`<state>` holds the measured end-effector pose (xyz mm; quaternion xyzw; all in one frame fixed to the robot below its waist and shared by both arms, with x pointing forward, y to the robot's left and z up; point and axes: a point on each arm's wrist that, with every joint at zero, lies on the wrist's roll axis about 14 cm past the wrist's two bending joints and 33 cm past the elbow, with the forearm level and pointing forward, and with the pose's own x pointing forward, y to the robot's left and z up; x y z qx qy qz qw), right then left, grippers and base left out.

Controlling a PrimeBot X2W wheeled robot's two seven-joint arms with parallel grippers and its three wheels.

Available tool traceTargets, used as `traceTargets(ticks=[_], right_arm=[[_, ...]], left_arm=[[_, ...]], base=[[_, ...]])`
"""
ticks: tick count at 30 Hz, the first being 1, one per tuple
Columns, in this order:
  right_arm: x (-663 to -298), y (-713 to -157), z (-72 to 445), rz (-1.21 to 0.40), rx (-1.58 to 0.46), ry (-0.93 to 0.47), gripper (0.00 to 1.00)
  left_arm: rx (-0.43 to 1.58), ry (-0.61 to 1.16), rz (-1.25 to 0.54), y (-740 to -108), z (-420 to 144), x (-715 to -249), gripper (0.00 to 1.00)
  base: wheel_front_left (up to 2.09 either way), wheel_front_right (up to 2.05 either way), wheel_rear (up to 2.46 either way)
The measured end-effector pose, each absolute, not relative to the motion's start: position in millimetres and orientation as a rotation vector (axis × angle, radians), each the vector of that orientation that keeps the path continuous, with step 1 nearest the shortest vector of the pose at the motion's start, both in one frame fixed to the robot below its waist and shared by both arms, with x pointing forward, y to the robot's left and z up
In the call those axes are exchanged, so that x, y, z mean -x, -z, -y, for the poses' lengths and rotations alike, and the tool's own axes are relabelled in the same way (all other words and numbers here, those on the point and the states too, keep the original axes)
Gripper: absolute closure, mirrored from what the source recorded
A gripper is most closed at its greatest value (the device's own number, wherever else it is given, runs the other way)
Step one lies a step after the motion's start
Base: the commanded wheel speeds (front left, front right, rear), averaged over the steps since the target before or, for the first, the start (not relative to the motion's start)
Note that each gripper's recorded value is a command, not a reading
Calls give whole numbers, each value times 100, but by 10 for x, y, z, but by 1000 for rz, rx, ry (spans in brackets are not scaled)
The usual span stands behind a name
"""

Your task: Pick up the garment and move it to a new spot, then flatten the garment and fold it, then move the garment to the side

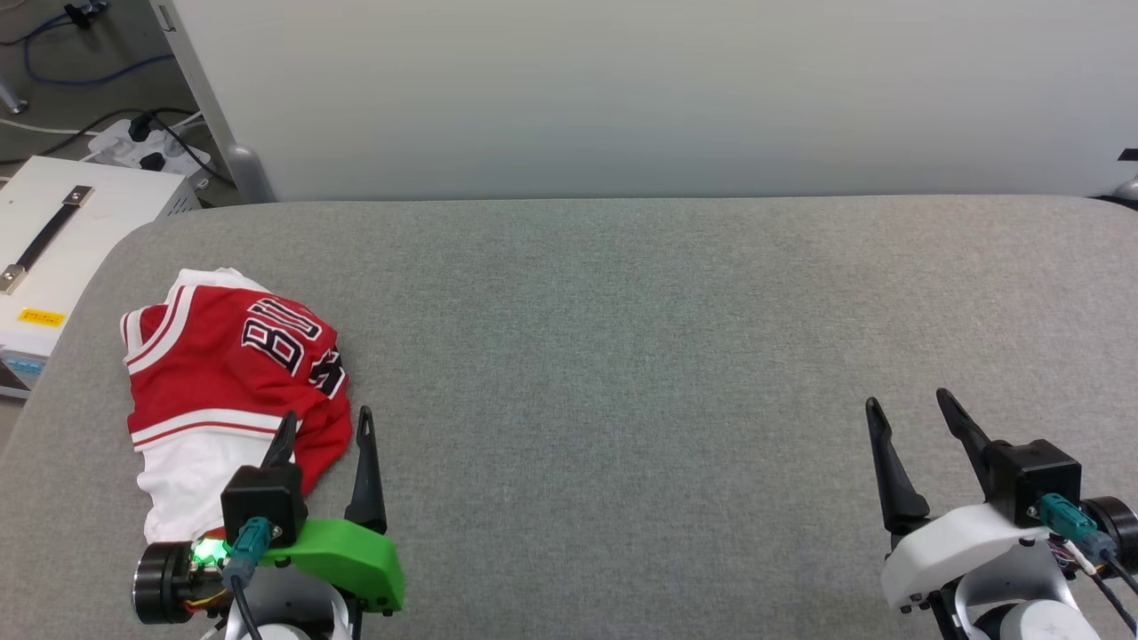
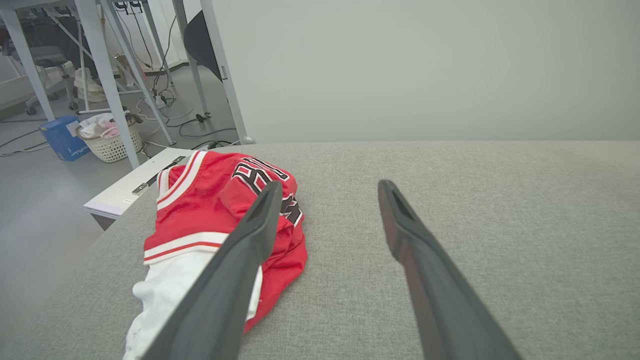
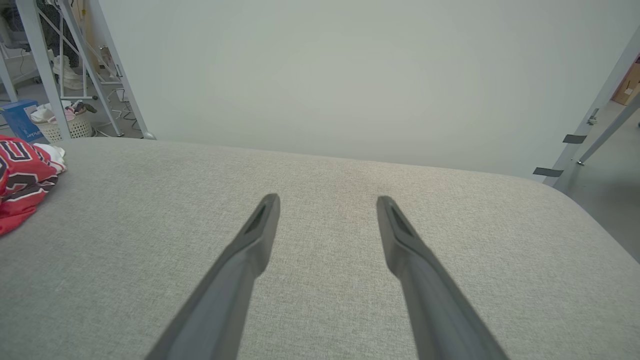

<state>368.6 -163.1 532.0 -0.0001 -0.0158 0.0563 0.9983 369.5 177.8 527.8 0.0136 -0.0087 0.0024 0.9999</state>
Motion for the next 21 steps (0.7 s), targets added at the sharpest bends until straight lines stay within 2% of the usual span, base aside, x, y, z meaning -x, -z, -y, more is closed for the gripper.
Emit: traceTargets(ticks=[21], right_arm=[[-3639, -5383, 1667, 77, -54, -102, 0]], left_arm=[[-9, 1, 62, -5346, -1738, -3694, 0]], base=[[0, 0, 0]])
